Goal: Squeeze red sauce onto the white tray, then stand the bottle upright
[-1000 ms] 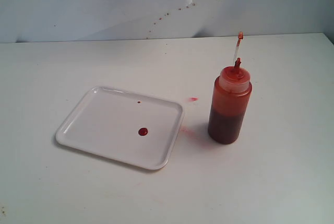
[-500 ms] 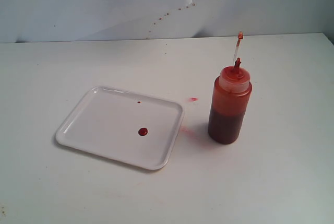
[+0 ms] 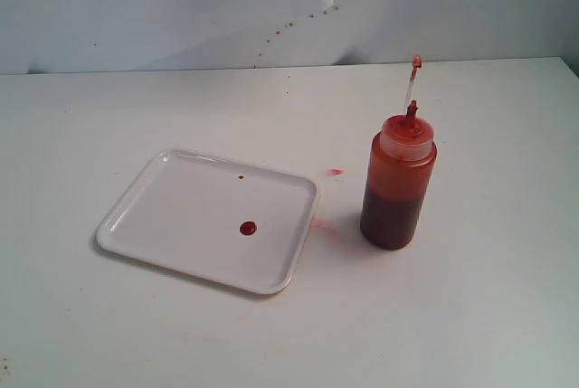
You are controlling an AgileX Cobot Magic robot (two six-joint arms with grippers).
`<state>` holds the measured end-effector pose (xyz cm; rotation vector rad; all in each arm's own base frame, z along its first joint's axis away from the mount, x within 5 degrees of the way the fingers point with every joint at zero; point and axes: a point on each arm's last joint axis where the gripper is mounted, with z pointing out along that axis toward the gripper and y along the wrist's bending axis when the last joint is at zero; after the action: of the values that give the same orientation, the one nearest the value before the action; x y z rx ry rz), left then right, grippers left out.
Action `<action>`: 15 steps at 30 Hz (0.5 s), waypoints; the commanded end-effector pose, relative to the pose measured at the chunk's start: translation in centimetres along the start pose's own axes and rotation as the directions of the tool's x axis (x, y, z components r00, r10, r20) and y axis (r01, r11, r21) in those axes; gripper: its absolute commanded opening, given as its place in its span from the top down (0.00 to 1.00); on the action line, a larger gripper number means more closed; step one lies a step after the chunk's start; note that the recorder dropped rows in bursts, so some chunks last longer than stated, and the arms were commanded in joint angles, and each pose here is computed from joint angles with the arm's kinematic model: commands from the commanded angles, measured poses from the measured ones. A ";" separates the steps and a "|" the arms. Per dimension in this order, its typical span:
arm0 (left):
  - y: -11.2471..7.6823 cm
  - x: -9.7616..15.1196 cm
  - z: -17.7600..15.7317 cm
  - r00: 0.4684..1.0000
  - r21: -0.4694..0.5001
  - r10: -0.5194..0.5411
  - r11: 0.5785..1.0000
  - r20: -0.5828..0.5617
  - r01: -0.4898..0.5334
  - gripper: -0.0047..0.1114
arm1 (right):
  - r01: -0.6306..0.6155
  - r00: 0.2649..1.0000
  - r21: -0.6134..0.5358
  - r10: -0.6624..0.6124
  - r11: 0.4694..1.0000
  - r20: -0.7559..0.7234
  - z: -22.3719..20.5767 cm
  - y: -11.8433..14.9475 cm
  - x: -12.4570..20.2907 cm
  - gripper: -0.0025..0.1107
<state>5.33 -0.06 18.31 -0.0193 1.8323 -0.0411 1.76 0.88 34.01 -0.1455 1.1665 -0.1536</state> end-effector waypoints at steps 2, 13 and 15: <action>0.0 0.1 0.0 1.000 0.000 -0.010 1.000 0.002 0.010 0.95 | 0.002 0.997 0.028 0.000 1.000 -0.077 -0.1 0.4 3.0 0.98; 0.0 0.1 0.0 1.000 0.000 -0.010 1.000 0.002 0.010 0.95 | -0.069 0.912 0.133 0.117 0.989 -0.394 -1.2 0.7 12.3 0.98; 0.0 0.1 0.0 1.000 0.000 -0.010 1.000 0.002 0.010 0.95 | -0.068 0.906 0.131 0.116 0.989 -0.407 -1.5 0.9 13.0 0.98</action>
<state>5.33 -0.05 18.31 -0.0215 1.8322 -0.0394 5.41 -0.76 22.46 0.0467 1.5705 -0.1602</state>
